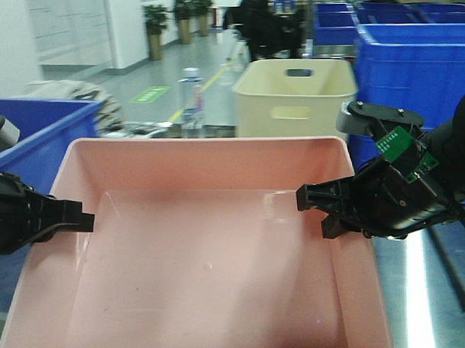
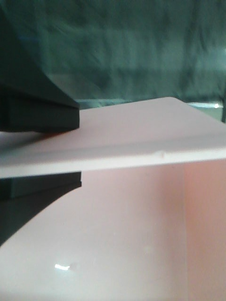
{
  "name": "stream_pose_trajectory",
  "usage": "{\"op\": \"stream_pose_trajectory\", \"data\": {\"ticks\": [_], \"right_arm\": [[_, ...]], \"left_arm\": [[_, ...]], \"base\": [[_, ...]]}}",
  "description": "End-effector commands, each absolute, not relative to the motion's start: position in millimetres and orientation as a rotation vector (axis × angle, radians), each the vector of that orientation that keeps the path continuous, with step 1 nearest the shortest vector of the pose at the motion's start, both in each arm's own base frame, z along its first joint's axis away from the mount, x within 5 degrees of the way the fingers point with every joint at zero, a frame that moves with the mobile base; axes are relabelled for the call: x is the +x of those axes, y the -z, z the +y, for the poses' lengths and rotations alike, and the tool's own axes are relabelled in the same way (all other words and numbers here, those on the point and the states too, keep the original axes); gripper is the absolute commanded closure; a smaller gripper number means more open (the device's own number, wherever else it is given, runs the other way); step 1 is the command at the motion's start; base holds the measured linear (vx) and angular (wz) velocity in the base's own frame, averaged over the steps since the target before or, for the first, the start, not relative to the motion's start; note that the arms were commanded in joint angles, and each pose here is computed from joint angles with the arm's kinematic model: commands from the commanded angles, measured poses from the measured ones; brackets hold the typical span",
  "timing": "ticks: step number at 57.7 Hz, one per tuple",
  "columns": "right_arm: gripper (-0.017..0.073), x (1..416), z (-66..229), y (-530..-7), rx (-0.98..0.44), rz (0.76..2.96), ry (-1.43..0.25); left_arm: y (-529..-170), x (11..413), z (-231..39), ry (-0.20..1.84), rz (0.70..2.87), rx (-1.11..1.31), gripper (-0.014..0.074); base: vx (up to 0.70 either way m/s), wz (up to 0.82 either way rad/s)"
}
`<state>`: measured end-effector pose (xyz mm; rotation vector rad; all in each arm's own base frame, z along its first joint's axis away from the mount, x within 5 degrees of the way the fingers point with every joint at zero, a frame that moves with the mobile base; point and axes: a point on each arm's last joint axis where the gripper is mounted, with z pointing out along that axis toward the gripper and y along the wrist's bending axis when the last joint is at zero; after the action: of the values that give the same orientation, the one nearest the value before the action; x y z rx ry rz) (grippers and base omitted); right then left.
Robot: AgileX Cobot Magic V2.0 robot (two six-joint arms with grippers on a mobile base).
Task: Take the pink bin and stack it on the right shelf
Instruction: 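Hold the lifted pink bin with both grippers while the base drives to the shelf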
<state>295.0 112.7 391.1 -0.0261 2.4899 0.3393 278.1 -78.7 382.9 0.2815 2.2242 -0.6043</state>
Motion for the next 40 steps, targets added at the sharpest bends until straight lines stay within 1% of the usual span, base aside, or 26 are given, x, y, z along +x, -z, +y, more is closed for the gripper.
{"op": "stream_pose_trajectory", "data": {"ticks": [1,11,22,40], "right_arm": [[0.0568,290.0,114.5,-423.1,-0.017,2.314,-0.456],[0.0568,290.0,114.5,-423.1,-0.017,2.314,-0.456],[0.0568,290.0,114.5,-423.1,-0.017,2.314,-0.456],[0.0568,290.0,114.5,-423.1,-0.017,2.314,-0.456]], "left_arm": [[-407.5,266.7,-86.3,0.712,2.122,0.266,0.0593],[-407.5,266.7,-86.3,0.712,2.122,0.266,0.0593],[-407.5,266.7,-86.3,0.712,2.122,0.266,0.0593],[-407.1,267.1,-86.3,0.712,2.123,0.266,0.0593]], "base": [[0.30,-0.65],[0.29,-0.58],[0.25,-0.46],[0.19,-0.27]]}}
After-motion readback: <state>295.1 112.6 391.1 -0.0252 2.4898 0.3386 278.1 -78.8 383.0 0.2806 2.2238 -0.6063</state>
